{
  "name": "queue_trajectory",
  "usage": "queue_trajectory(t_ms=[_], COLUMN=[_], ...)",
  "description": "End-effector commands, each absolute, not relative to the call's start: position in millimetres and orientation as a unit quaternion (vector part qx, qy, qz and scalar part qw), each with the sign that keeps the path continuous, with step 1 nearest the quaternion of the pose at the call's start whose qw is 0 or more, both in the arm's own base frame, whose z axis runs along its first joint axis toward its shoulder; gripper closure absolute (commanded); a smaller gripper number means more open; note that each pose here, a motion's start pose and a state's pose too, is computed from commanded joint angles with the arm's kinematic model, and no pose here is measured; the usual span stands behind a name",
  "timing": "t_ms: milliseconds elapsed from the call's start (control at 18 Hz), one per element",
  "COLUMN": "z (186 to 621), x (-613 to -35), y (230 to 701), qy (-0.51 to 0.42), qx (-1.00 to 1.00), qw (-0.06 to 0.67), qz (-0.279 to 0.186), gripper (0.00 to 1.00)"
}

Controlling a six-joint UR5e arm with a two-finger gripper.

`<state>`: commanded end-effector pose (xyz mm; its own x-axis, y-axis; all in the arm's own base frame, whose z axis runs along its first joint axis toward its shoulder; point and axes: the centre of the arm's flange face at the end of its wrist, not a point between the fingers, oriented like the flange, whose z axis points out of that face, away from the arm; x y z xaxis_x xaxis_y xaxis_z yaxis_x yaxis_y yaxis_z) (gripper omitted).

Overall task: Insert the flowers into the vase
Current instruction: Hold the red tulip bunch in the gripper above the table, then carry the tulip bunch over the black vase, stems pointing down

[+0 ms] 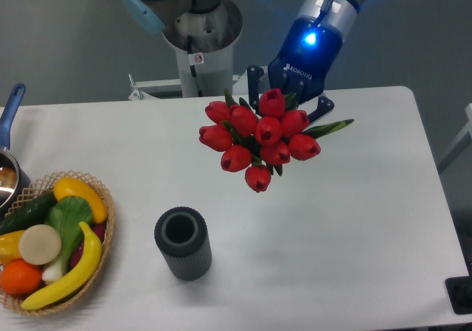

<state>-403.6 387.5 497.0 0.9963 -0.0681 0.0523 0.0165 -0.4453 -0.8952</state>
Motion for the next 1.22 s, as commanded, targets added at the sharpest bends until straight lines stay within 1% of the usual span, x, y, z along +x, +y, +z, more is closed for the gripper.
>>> queue_trajectory(t_ms=[389, 667, 833, 1222], z=[499.9, 489.7, 481.7, 474.5], x=[-400.6, -387.2, -378.1, -370.8], y=[392.2, 425.7, 445.7, 461.2], qy=[0.023, 0.057, 0.085, 0.155], qx=[-0.849, -0.846, -0.838, -0.768], qw=[0.527, 0.527, 0.536, 0.613], qz=[-0.039, -0.051, -0.049, -0.102], gripper=[0.70, 0.70, 0.70, 0.71])
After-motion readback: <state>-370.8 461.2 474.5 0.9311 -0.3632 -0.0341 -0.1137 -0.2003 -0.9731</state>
